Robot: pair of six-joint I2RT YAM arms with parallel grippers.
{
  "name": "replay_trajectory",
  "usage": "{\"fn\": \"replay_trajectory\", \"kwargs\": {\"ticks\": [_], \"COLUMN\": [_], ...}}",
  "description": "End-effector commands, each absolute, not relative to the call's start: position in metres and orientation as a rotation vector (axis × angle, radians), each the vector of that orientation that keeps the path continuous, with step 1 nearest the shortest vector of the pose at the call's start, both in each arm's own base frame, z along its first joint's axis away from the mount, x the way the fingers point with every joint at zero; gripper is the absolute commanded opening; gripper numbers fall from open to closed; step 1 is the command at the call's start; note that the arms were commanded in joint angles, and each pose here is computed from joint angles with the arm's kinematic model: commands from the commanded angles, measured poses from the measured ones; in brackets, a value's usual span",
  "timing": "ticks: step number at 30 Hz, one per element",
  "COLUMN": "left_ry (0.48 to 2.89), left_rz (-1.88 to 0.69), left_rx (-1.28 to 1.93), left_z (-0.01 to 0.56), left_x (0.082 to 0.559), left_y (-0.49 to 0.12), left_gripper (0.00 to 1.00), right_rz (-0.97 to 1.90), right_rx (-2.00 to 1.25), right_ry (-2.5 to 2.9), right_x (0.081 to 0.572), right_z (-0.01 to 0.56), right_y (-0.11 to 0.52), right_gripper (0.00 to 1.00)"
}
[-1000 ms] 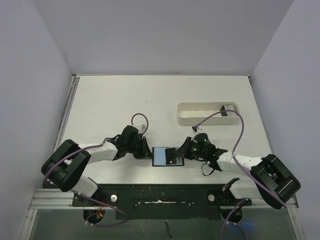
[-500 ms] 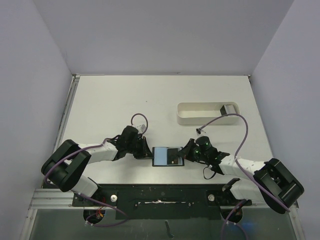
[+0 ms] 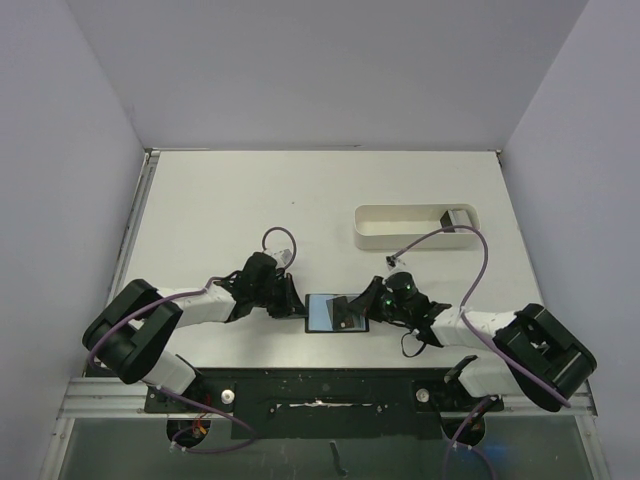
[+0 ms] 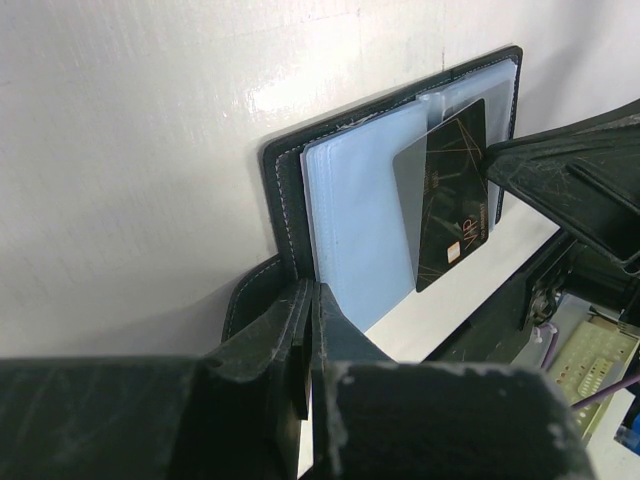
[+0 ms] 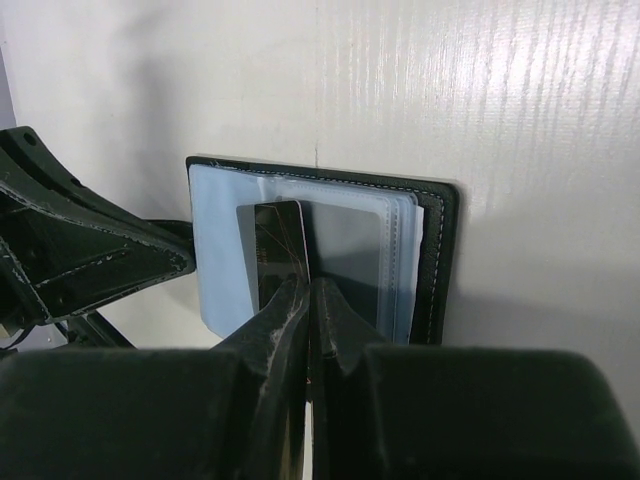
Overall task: Put the credit cards into the card holder
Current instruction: Insert the credit card into the card holder.
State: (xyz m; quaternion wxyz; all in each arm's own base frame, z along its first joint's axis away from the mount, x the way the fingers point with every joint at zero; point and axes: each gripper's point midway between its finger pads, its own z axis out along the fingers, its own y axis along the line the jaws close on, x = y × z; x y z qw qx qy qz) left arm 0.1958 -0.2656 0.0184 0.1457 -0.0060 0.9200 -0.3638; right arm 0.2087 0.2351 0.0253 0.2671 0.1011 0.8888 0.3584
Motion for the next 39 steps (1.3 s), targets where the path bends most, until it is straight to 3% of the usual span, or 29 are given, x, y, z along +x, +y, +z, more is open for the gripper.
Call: {"fn": "replay_trajectory", "kwargs": {"ticks": [1,39], "left_ry": [2.679,2.715], "left_rz": [-1.026,-1.099], "left_rx": [-0.005,-0.079], "left_z": [0.009,0.000], "left_x": [0.187,0.165], "left_y": [-0.266,-0.278], "left_gripper": [0.00,0.00], "right_rz": [0.974,0.810], "right_rx": [0.287,0.505], "right_ry": [2.362,2.134], "right_x": [0.216,0.220], "right_z": [0.031,0.028], "right_y": [0.242,0.201], "right_gripper": [0.00,0.00]}}
